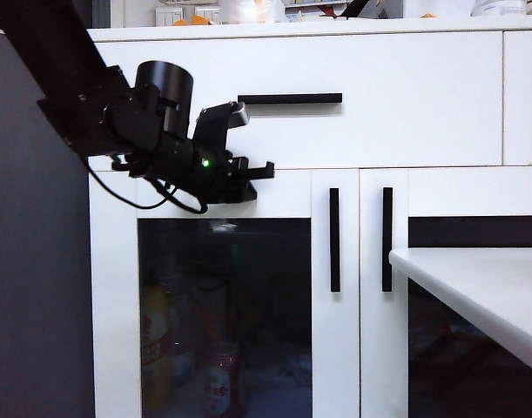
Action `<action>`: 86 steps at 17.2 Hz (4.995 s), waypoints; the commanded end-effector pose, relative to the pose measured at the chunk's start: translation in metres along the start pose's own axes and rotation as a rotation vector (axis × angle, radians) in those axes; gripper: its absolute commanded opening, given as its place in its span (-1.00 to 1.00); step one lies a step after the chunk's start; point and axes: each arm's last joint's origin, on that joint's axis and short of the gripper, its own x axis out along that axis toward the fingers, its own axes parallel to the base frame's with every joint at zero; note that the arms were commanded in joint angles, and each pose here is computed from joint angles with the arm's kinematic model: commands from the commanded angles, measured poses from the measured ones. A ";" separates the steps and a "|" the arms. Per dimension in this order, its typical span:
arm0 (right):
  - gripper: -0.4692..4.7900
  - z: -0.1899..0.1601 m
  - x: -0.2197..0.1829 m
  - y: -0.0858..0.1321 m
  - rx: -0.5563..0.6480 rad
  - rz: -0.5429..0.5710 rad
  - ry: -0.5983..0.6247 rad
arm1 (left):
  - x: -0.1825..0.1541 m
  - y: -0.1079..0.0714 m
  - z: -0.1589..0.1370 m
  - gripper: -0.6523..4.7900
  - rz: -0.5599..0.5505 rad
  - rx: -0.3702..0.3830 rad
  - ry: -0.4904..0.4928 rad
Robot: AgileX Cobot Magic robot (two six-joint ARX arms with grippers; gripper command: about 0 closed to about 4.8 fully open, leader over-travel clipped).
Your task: Open the left door of the white cabinet, pick up a can of beverage from the table on the right, place it inside the cabinet, and finally close the cabinet door.
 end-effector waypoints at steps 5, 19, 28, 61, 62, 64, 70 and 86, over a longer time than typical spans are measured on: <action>0.56 0.003 -0.001 0.000 0.003 -0.001 -0.021 | 0.001 0.002 0.009 -0.78 0.015 0.020 -0.007; 0.56 0.019 -0.053 0.000 -0.021 -0.067 -0.178 | -0.188 -0.013 0.173 -0.78 0.009 0.012 0.092; 0.56 0.047 -0.105 0.002 -0.025 -0.057 -0.102 | -0.369 -0.035 0.184 -0.78 0.012 -0.048 0.054; -0.83 -0.139 0.018 -0.005 0.016 0.043 0.200 | -0.357 -0.044 -0.031 -0.78 0.045 -0.288 0.144; -0.82 -0.141 0.018 -0.005 0.016 0.042 0.219 | -0.357 -0.044 -0.031 -0.78 0.044 -0.288 0.144; -0.82 -0.146 0.017 -0.006 0.019 0.039 0.273 | -0.357 -0.044 -0.031 -0.78 0.044 -0.286 0.144; -0.82 -0.148 0.017 -0.006 0.020 0.039 0.288 | -0.360 -0.045 -0.037 -0.78 0.051 -0.279 0.112; -0.82 -0.174 0.000 -0.054 0.079 -0.470 0.172 | -0.363 -0.004 -0.090 -0.78 0.514 -0.370 0.014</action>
